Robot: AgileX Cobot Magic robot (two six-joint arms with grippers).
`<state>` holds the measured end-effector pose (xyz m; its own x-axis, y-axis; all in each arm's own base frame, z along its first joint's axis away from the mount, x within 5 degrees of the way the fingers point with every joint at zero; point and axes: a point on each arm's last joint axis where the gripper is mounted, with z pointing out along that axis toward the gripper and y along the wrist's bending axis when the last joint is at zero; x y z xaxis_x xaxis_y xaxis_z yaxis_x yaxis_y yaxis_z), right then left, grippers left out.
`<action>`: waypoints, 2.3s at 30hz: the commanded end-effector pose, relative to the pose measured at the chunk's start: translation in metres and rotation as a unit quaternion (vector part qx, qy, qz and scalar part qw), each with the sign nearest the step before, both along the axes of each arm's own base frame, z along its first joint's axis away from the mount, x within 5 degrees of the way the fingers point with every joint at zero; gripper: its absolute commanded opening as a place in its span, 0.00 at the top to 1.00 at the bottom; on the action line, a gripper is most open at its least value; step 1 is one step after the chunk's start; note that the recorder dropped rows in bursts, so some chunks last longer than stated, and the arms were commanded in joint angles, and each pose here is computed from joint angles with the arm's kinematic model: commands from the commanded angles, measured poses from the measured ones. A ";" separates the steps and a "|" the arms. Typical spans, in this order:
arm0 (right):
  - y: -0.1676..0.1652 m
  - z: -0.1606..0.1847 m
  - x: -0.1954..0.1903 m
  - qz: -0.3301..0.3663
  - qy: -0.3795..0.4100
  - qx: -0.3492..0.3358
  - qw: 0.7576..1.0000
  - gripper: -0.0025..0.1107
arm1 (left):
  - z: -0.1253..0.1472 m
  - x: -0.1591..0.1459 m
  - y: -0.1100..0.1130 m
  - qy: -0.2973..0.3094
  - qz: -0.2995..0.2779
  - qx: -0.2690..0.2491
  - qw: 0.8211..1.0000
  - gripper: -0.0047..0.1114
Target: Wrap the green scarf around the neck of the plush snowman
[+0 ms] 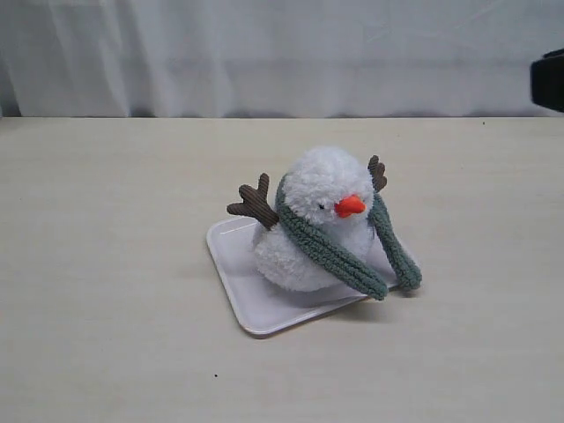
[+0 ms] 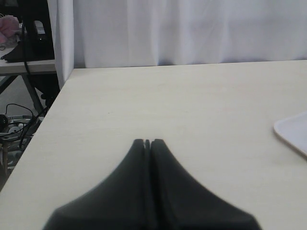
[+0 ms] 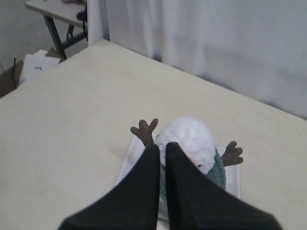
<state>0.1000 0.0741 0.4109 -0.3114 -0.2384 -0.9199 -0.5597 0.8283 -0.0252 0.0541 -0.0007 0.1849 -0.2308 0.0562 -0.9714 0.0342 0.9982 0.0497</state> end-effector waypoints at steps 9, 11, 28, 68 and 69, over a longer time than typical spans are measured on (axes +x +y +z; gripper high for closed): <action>-0.058 0.004 -0.060 -0.005 -0.110 0.071 0.991 0.94 | 0.000 0.000 0.000 -0.007 0.000 -0.001 1.000 0.96; -0.065 0.005 -0.067 -0.006 -0.123 0.083 0.989 0.94 | 0.000 0.000 0.000 -0.007 0.000 -0.001 1.000 0.96; -0.123 -0.001 -0.130 -0.011 -0.219 0.175 0.960 0.94 | 0.000 0.000 0.000 -0.007 0.000 -0.001 1.000 0.96; -0.072 -0.008 -0.177 -0.137 -0.198 0.285 0.928 0.94 | 0.000 0.000 0.000 -0.007 0.000 -0.001 1.000 0.96; -0.069 -0.008 -0.177 -0.142 -0.198 0.288 0.926 0.94 | 0.000 0.000 0.000 -0.007 0.000 -0.001 1.000 0.96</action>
